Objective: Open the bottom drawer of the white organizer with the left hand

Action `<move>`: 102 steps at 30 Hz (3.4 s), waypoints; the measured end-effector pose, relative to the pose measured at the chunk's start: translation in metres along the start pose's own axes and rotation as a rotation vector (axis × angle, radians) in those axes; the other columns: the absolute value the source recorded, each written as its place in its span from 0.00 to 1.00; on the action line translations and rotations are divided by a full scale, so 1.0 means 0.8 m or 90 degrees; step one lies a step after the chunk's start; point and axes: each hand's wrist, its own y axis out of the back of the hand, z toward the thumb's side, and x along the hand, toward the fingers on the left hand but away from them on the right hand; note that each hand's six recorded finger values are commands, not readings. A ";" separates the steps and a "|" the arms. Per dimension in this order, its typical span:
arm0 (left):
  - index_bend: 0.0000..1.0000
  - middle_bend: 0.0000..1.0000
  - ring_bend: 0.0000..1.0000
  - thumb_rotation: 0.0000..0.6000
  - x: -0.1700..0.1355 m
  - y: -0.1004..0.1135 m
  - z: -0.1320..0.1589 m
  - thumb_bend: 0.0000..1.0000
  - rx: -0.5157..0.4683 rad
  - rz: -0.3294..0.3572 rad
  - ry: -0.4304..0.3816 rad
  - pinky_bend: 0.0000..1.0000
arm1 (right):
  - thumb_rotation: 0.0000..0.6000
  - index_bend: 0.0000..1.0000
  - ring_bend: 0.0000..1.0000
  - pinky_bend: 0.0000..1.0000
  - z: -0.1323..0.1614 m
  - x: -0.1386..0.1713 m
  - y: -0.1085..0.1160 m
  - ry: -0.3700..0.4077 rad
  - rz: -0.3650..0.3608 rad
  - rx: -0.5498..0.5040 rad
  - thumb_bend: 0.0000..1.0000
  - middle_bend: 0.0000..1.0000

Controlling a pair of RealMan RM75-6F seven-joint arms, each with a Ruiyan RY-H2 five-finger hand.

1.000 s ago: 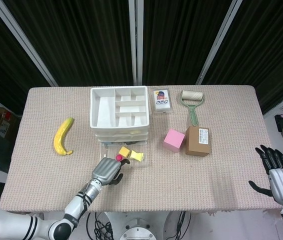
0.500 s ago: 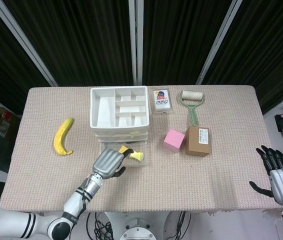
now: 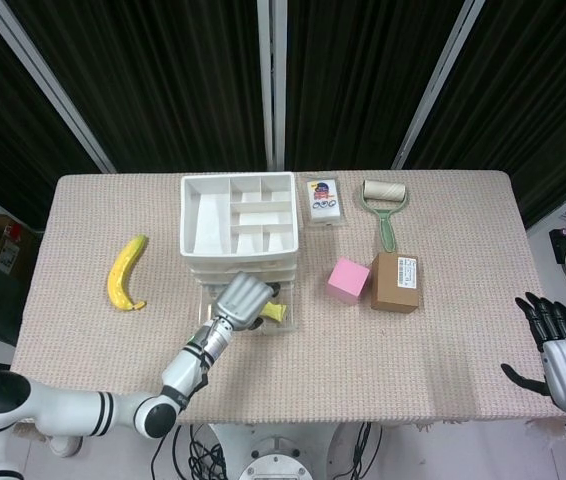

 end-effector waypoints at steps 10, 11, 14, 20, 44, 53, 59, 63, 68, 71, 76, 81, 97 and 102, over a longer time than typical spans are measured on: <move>0.38 0.77 0.93 1.00 0.011 -0.010 0.016 0.20 0.064 -0.005 -0.008 1.00 | 1.00 0.00 0.00 0.00 -0.001 0.001 -0.001 -0.004 0.001 0.000 0.08 0.00; 0.38 0.77 0.93 1.00 0.012 -0.011 0.016 0.20 0.069 -0.007 -0.007 1.00 | 1.00 0.00 0.00 0.00 -0.001 0.001 -0.001 -0.004 0.001 0.000 0.08 0.00; 0.37 0.77 0.93 1.00 0.016 -0.015 0.017 0.20 0.085 -0.014 -0.004 1.00 | 1.00 0.00 0.00 0.00 -0.002 0.002 0.000 -0.006 0.001 0.001 0.08 0.00; 0.37 0.77 0.93 1.00 0.020 -0.023 0.019 0.20 0.099 -0.038 0.002 1.00 | 1.00 0.00 0.00 0.00 -0.004 0.003 -0.001 -0.009 0.002 0.000 0.08 0.00; 0.54 0.79 0.93 1.00 0.023 -0.034 0.018 0.32 0.041 -0.029 0.016 1.00 | 1.00 0.00 0.00 0.00 -0.007 0.001 0.000 -0.014 0.005 0.001 0.08 0.00; 0.54 0.79 0.93 1.00 -0.025 0.026 -0.012 0.31 -0.016 0.087 0.032 1.00 | 1.00 0.00 0.00 0.00 0.001 -0.004 0.002 0.002 0.003 0.004 0.08 0.00; 0.54 0.78 0.92 1.00 -0.089 0.035 -0.086 0.32 -0.056 0.123 0.118 1.00 | 1.00 0.00 0.00 0.00 0.003 -0.004 0.007 0.008 -0.006 0.002 0.08 0.00; 0.52 0.77 0.92 1.00 -0.125 0.010 -0.132 0.32 -0.096 0.090 0.188 1.00 | 1.00 0.00 0.00 0.00 0.007 -0.006 0.005 0.015 -0.005 0.002 0.08 0.00; 0.49 0.76 0.92 1.00 -0.132 -0.028 -0.161 0.32 -0.120 0.019 0.244 1.00 | 1.00 0.00 0.00 0.00 0.016 -0.006 0.003 0.032 -0.003 0.006 0.08 0.00; 0.41 0.73 0.89 1.00 -0.132 -0.050 -0.170 0.30 -0.121 -0.028 0.263 1.00 | 1.00 0.00 0.00 0.00 0.013 -0.004 0.005 0.026 -0.007 0.006 0.08 0.00; 0.20 0.54 0.68 1.00 -0.129 -0.070 -0.183 0.23 -0.094 -0.068 0.295 0.98 | 1.00 0.00 0.00 0.00 0.010 0.000 0.007 0.021 -0.008 0.007 0.08 0.00; 0.16 0.37 0.47 1.00 -0.138 -0.061 -0.191 0.16 -0.113 -0.039 0.314 0.73 | 1.00 0.00 0.00 0.00 0.005 0.001 0.010 0.014 -0.010 0.009 0.08 0.00; 0.16 0.26 0.30 1.00 -0.348 0.014 -0.312 0.12 -0.080 0.214 0.467 0.31 | 1.00 0.00 0.00 0.00 0.003 -0.015 0.027 0.030 -0.020 -0.005 0.08 0.00; 0.16 0.26 0.29 1.00 -0.400 0.009 -0.305 0.12 -0.088 0.228 0.475 0.31 | 1.00 0.00 0.00 0.00 0.006 -0.012 0.023 0.034 -0.020 -0.012 0.08 0.00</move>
